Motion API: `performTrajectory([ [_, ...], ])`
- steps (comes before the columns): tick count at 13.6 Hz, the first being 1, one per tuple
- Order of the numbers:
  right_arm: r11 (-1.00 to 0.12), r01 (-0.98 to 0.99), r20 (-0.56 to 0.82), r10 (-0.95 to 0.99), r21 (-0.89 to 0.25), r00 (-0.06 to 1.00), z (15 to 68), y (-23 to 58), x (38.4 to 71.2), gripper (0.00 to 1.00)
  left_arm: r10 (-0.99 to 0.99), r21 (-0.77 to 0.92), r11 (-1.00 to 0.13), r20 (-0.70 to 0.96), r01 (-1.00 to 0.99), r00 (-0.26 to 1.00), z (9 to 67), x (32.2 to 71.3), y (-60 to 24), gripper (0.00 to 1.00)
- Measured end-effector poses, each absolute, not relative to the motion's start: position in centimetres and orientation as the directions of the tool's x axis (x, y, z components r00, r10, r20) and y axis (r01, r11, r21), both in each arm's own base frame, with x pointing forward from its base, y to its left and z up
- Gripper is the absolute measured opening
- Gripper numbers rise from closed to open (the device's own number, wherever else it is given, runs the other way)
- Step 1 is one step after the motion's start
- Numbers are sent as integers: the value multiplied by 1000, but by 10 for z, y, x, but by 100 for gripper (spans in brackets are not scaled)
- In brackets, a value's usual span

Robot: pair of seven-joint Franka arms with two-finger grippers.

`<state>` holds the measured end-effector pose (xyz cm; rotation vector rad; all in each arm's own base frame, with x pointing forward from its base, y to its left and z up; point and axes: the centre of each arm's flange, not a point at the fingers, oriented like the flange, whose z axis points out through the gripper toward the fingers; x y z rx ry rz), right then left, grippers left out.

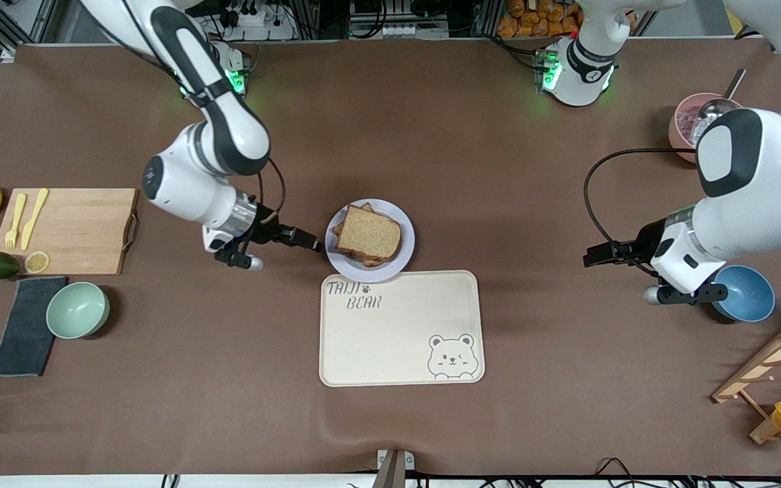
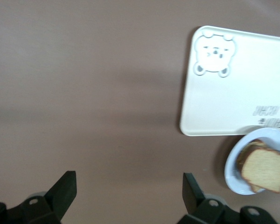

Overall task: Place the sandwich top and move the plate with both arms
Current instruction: 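Withdraw the right gripper while the left gripper reaches toward the plate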

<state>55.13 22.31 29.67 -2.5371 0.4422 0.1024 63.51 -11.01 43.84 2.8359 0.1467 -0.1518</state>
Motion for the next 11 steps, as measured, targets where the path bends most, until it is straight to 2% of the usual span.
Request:
performTrajectory([
  [4, -804, -313, -182, -255, -505, 950, 330, 149, 591, 100, 153, 414, -886, -160, 207, 975, 404, 629, -120, 100],
  [9, -825, -203, -160, -138, -528, 977, 350, 60, 607, 100, 101, 507, -840, -200, 191, 975, 366, 615, -123, 100],
  [11, -862, -153, -154, -88, -483, 984, 373, 33, 615, 100, 73, 538, -824, -210, 178, 975, 351, 610, -124, 100],
])
